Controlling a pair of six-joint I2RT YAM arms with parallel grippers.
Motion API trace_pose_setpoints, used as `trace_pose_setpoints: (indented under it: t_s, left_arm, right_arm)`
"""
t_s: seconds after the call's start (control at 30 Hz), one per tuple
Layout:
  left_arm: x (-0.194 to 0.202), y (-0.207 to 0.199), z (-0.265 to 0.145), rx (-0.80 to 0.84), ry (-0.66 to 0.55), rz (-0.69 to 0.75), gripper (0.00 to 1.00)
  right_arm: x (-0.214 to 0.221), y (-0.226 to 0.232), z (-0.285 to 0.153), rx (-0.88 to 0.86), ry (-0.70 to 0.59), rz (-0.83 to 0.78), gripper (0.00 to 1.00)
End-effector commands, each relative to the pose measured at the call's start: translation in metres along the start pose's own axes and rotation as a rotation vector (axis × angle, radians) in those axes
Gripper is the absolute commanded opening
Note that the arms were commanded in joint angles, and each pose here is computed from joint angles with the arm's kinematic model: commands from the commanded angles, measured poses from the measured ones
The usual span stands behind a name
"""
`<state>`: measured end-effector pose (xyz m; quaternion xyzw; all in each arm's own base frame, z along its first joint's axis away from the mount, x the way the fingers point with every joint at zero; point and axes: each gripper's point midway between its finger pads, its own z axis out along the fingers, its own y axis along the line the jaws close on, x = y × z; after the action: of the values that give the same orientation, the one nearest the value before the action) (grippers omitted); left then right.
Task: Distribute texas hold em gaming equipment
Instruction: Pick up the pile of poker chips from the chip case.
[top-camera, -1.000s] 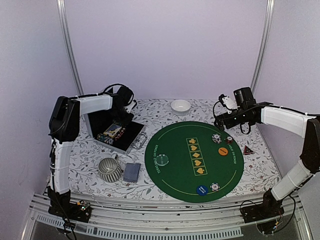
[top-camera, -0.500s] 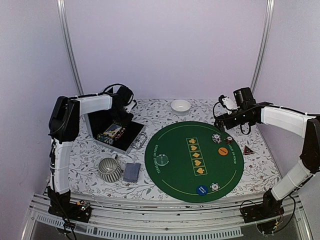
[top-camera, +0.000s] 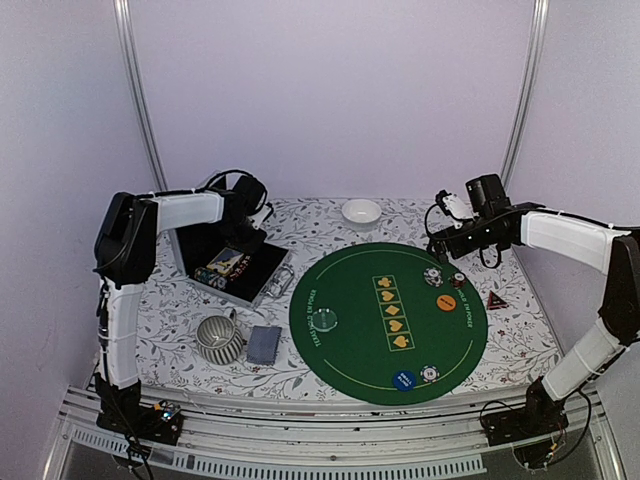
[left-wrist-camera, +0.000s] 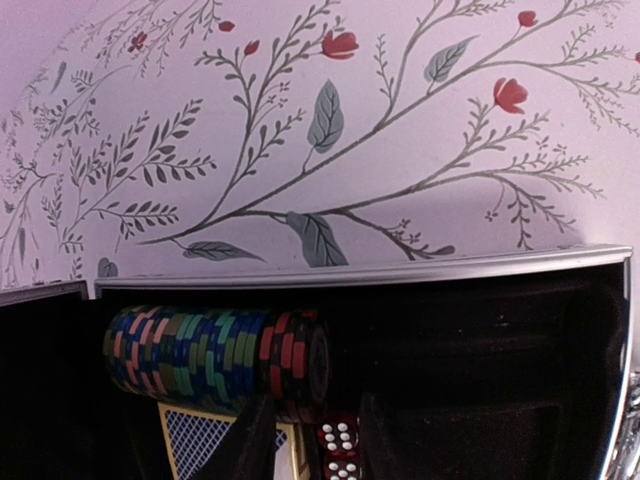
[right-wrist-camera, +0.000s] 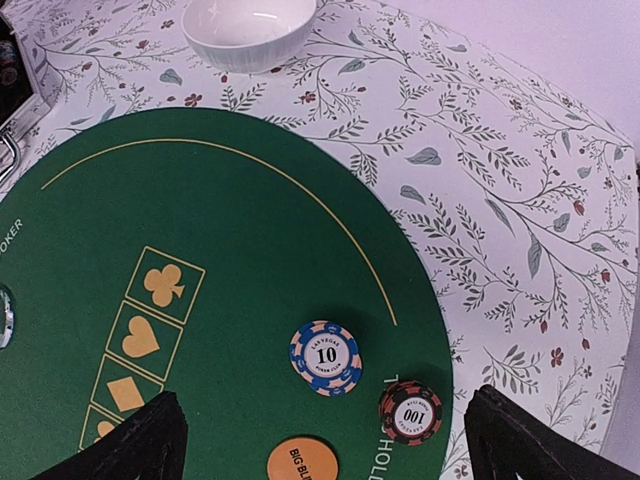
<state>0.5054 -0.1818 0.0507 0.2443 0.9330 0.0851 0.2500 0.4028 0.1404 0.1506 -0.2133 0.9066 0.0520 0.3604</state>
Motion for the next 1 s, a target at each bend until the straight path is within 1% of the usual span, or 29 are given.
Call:
trace_pose_setpoints:
  t_s: [0.0, 0.1, 0.33, 0.5, 0.63, 0.73, 0.97]
  left_arm:
    - [-0.007, -0.004, -0.014, 0.003, -0.034, 0.023, 0.35]
    - [-0.007, 0.002, -0.012, -0.009, -0.033, 0.01, 0.4]
    - [-0.001, 0.007, 0.002, 0.006, -0.008, -0.003, 0.41]
    - [-0.003, 0.0, 0.012, 0.045, -0.004, 0.005, 0.39]
    - [0.001, -0.004, 0.021, 0.064, 0.021, 0.007, 0.37]
    - [0.002, -0.013, 0.018, 0.105, 0.016, 0.015, 0.35]
    - [0.004, -0.022, 0.009, 0.138, 0.007, 0.021, 0.32]
  right_arm:
    - [-0.007, 0.003, 0.0, -0.015, -0.005, -0.014, 0.99]
    - [-0.007, 0.004, 0.0, -0.018, -0.001, -0.016, 0.99]
    - [-0.005, 0.005, 0.0, -0.02, 0.007, -0.019, 0.99]
    - [-0.005, 0.004, -0.001, -0.017, 0.009, -0.02, 0.99]
    - [-0.003, 0.004, -0.001, -0.017, 0.014, -0.02, 0.99]
    - [-0.002, 0.004, 0.0, -0.018, 0.018, -0.021, 0.99]
    - [-0.005, 0.005, 0.001, -0.025, 0.015, -0.021, 0.99]
